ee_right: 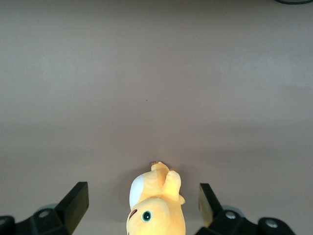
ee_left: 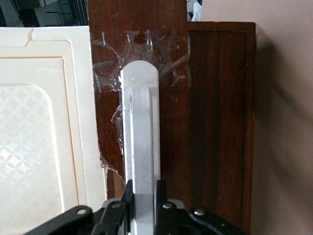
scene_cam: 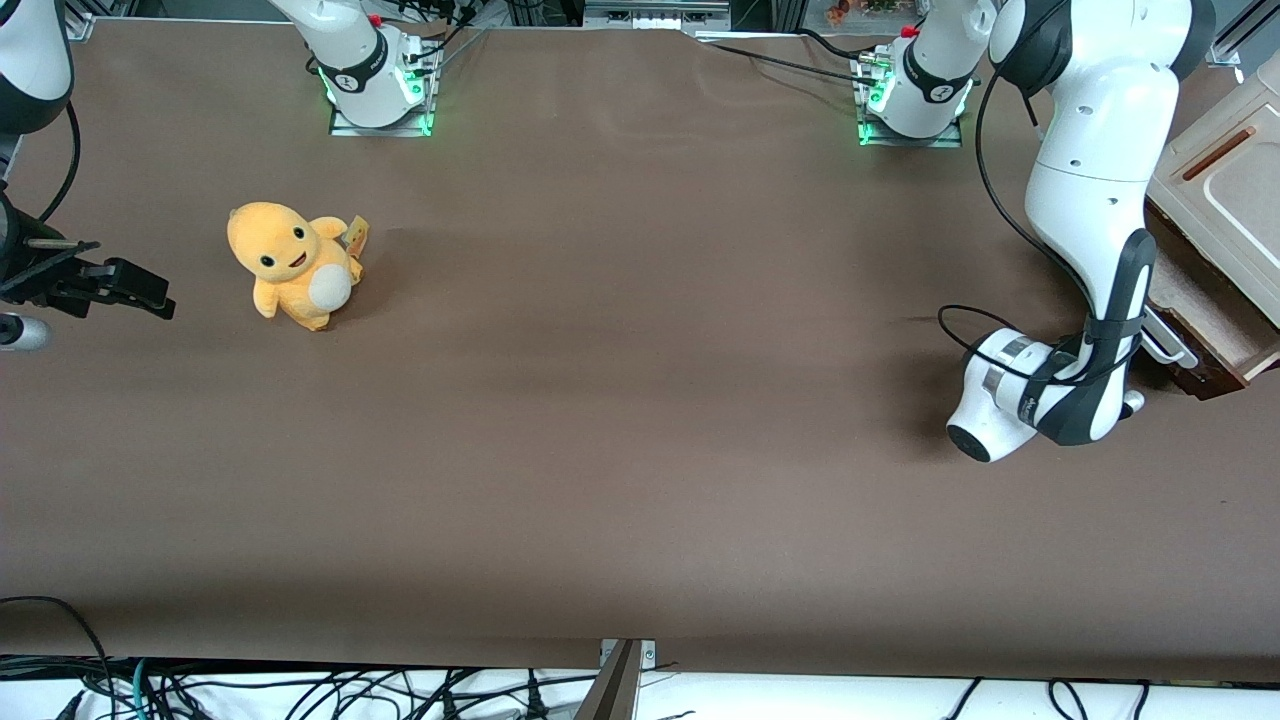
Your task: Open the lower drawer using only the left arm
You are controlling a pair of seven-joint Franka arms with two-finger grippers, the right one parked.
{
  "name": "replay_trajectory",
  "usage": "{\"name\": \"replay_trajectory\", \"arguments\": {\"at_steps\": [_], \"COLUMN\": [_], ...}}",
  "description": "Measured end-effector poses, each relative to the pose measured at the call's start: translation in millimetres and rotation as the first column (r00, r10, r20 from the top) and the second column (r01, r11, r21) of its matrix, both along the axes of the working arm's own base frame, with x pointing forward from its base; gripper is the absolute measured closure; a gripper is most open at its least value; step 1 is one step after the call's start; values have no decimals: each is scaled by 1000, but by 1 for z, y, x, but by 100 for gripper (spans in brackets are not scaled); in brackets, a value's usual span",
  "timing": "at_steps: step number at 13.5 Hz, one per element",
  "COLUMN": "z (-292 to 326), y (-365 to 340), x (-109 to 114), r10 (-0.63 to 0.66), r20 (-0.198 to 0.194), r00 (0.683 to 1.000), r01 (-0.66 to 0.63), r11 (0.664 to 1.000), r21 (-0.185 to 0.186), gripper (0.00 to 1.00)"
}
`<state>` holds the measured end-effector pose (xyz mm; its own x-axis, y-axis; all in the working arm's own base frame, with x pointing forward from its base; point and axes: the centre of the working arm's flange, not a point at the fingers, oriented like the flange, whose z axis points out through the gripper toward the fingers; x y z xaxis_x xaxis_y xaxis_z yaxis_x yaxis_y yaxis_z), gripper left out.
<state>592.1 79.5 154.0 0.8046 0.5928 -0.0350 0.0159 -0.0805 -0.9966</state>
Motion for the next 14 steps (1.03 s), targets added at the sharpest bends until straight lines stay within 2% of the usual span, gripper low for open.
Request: {"name": "replay_trajectory", "arguments": {"at_steps": [2, 5, 7, 9, 11, 13, 14], "z": [0, 2, 11, 20, 32, 53, 65], "y": [2, 3, 1, -1, -3, -5, -8], "x": [0, 1, 10, 19, 30, 43, 49], "r10": [6, 47, 62, 58, 47, 24, 15], "r20": [-3, 10, 31, 35, 27, -8, -26], "r00": [1000, 999, 998, 998, 999, 1000, 1000], "r01": [-6, -46, -60, -55, -44, -26, -21], "r11": [1000, 998, 996, 994, 991, 980, 968], "r21": [-5, -36, -64, -89, -126, -198, -250], "gripper": [71, 41, 20, 1, 0, 0, 0]}}
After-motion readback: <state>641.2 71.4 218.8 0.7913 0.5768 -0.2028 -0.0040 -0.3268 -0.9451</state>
